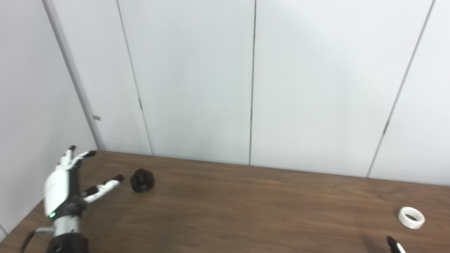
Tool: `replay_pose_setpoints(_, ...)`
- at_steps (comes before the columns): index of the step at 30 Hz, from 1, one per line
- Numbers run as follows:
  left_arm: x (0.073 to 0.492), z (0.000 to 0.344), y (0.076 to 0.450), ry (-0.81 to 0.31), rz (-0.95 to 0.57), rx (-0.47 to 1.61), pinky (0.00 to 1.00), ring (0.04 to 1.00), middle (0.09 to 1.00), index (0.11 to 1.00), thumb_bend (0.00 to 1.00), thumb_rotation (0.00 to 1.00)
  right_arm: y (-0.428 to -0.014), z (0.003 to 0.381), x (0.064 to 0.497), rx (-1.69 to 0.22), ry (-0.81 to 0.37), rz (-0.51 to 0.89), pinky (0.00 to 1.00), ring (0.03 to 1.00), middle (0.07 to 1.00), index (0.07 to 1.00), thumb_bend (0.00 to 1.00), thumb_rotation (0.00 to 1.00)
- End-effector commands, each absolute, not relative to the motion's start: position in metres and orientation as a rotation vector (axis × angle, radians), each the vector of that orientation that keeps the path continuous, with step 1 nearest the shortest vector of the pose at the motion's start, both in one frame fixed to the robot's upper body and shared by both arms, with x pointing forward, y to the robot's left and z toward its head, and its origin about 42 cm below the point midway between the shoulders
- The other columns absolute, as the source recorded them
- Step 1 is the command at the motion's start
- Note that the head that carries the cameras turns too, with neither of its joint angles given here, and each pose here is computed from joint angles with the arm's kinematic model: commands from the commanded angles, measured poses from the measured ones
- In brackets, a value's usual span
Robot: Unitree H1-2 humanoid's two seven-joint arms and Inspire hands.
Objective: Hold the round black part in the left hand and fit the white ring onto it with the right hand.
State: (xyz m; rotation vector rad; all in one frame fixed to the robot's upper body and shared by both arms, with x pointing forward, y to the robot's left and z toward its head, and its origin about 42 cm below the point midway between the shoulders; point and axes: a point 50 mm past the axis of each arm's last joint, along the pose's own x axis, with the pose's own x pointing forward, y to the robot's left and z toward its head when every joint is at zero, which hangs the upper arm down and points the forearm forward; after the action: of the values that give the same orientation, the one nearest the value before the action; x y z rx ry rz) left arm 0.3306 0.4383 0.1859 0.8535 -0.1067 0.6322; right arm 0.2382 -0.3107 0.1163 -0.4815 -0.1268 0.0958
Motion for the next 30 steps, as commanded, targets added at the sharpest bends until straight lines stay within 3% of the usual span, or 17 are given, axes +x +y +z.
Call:
replay_pose_setpoints(1, 0.346, 0.208, 0.445, -0.109, 0.623, 0.919, 1.00, 1.000, 1.000, 0.809, 1.00, 0.43, -0.325, 0.110, 0.236, -0.500, -0.099, 0.086, 0.95, 1.000, 1.000, 1.000, 0.46, 0.31)
replay_pose_setpoints(11, 0.380, 0.207, 0.445, 0.117, 0.485, 1.052, 1.00, 1.000, 1.000, 0.742, 1.00, 0.45, -0.340, 0.110, 0.235, -0.486, -0.123, 0.096, 0.98, 1.000, 1.000, 1.000, 0.42, 0.18)
replay_pose_setpoints(13, 0.383, 0.207, 0.443, 0.141, 0.457, 1.058, 1.00, 1.000, 1.000, 0.741, 1.00, 0.47, -0.342, 0.110, 0.235, -0.512, -0.118, 0.087, 0.97, 1.000, 1.000, 1.000, 0.43, 0.22)
replay_pose_setpoints(14, 0.384, 0.206, 0.441, 0.159, 0.438, 1.063, 1.00, 1.000, 1.000, 0.743, 1.00, 0.48, -0.343, 0.110, 0.236, -0.527, -0.110, 0.081, 0.93, 1.000, 1.000, 1.000, 0.49, 0.35)
replay_pose_setpoints(17, 0.389, 0.203, 0.435, 0.198, 0.402, 1.079, 1.00, 1.000, 1.000, 0.743, 1.00, 0.50, -0.345, 0.111, 0.237, -0.543, -0.096, 0.070, 0.93, 1.000, 1.000, 1.000, 0.60, 0.48)
replay_pose_setpoints(24, 0.401, 0.196, 0.426, 0.269, 0.352, 1.092, 1.00, 1.000, 1.000, 0.767, 1.00, 0.49, -0.349, 0.111, 0.237, -0.536, -0.104, 0.074, 0.95, 1.000, 1.000, 1.000, 0.58, 0.47)
replay_pose_setpoints(30, 0.406, 0.193, 0.423, 0.347, 0.300, 1.102, 1.00, 1.000, 1.000, 0.865, 1.00, 0.49, -0.351, 0.109, 0.236, -0.520, -0.105, 0.074, 0.94, 1.000, 1.000, 1.000, 0.61, 0.47)
